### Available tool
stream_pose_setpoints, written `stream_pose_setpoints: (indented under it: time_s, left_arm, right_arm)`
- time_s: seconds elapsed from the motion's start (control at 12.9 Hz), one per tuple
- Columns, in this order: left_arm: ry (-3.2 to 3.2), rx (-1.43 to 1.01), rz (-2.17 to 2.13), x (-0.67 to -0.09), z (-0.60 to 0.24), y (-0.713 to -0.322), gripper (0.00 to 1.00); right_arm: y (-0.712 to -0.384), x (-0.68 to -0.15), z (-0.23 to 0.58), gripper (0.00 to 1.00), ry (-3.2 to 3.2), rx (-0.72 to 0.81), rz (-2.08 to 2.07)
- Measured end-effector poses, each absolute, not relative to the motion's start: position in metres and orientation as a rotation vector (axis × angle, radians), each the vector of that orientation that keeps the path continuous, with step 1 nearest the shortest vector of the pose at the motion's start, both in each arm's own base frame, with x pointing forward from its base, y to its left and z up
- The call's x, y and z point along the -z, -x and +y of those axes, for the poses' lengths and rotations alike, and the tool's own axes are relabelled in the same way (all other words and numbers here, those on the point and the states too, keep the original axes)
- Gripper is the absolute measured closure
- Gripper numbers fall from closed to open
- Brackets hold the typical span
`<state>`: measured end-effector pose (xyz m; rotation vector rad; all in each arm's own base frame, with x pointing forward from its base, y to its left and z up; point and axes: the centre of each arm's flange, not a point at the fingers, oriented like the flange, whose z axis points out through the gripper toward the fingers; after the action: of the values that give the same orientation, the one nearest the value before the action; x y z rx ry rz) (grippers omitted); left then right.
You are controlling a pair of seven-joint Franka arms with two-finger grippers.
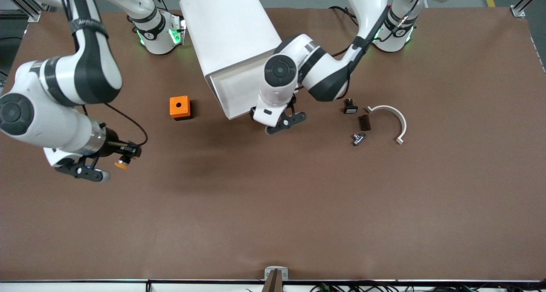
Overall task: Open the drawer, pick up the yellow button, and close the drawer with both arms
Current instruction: 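Lift the button out with the right gripper while the left gripper pushes the drawer, then push the drawer shut with the left gripper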
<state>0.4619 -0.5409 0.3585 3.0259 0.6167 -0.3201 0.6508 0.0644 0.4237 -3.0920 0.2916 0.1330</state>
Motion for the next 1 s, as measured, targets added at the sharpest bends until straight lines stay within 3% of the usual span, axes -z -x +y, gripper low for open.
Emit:
stream_pose_setpoints:
  time_s: [0.46,1.0]
  left_arm:
    - [-2.981,0.430,0.714,-0.361,-0.575,-0.415,0.00]
    - [-2.829,0.774,0.902,-0.343,-0.584,-0.387,0.00]
  right_arm:
    - [-0.674,-0.301,-0.043,0.57,3.117,-0.052,-0.021]
    - [-0.679,-0.236,-0.062,0.57,3.132,-0.036,-0.068]
